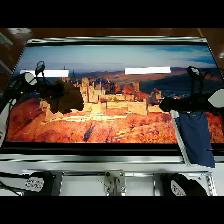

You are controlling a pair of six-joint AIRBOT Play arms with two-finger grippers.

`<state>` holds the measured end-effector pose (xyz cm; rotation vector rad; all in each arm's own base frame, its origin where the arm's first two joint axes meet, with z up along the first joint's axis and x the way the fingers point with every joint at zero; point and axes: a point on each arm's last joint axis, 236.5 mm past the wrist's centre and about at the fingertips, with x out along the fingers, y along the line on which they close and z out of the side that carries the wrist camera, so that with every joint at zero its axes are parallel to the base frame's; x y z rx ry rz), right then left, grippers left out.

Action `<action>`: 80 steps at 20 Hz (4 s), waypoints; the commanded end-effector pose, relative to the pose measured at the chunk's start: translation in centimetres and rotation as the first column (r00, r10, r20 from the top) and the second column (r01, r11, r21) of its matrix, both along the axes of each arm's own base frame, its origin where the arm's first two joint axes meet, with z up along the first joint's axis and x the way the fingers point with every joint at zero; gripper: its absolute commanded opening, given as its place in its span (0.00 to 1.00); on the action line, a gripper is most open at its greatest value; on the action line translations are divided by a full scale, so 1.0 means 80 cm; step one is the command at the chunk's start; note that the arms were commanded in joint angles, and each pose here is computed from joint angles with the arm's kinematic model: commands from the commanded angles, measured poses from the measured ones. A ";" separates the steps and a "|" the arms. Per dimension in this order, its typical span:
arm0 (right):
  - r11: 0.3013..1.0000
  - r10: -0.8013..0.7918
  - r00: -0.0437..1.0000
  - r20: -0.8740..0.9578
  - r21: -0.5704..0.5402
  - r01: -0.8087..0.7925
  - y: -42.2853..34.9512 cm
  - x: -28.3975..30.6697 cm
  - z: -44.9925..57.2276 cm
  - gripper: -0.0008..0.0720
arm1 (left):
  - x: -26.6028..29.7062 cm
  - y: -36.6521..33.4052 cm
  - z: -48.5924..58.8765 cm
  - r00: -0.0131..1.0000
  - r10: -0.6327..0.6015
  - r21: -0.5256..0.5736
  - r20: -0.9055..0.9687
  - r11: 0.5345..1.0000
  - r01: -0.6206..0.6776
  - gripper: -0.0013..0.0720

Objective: Fold the shirts.

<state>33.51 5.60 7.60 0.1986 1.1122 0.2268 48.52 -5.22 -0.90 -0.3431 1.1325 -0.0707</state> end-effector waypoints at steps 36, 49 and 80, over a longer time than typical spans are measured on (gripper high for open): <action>0.992 -0.068 0.997 -0.030 -0.110 0.064 -0.040 -0.047 -0.059 0.91 | -0.242 -0.134 0.036 0.953 -0.244 -0.123 -0.182 0.967 0.225 0.99; 0.872 0.147 0.917 -0.370 0.486 0.056 0.113 -0.044 -0.139 0.91 | -0.298 -0.238 -0.094 0.957 -0.109 -0.415 -0.269 0.910 -0.013 0.99; 0.813 0.304 0.944 -0.132 0.552 -0.185 0.174 -0.019 -0.076 0.11 | -0.215 -0.186 0.051 0.961 -0.195 -0.273 0.198 0.930 0.245 0.07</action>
